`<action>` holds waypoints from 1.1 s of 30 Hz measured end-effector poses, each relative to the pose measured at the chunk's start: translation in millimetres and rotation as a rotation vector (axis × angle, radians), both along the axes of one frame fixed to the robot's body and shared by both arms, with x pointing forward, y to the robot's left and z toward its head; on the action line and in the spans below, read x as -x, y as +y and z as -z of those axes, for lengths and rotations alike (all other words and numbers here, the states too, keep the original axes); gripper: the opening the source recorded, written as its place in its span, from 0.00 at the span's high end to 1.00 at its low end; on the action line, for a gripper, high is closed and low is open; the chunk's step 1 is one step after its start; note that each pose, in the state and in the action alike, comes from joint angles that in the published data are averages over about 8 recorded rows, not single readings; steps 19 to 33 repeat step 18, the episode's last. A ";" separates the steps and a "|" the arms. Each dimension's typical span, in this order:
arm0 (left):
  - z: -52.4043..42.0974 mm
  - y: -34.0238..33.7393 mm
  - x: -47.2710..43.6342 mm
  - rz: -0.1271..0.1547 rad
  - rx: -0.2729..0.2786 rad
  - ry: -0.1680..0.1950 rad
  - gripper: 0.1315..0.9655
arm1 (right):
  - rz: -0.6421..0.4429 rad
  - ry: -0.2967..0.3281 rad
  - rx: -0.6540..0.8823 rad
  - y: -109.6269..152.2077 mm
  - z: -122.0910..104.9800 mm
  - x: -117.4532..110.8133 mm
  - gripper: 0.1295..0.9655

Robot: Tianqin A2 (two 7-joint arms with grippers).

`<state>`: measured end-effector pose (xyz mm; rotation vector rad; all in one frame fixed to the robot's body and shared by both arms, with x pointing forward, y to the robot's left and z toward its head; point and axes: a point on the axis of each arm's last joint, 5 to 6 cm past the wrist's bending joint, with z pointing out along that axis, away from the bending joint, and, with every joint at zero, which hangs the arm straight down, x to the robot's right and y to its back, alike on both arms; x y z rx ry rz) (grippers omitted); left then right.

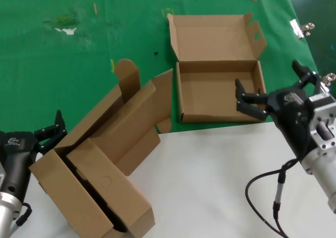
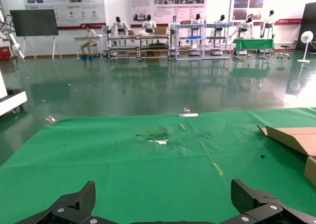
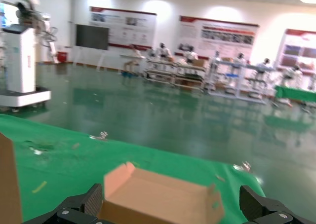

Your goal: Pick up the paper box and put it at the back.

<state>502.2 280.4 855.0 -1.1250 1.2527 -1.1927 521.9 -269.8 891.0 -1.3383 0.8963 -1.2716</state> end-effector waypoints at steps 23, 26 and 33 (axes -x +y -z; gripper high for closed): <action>0.0 0.0 0.0 0.000 0.000 0.000 0.00 | 0.105 0.069 -0.099 -7.9 27.4 10.4 0.00; 0.0 0.0 0.0 0.000 0.000 0.000 0.00 | 0.105 0.069 -0.099 -7.9 27.4 10.4 0.00; 0.0 0.0 0.0 0.000 0.000 0.000 0.00 | 0.105 0.069 -0.099 -7.9 27.4 10.4 0.00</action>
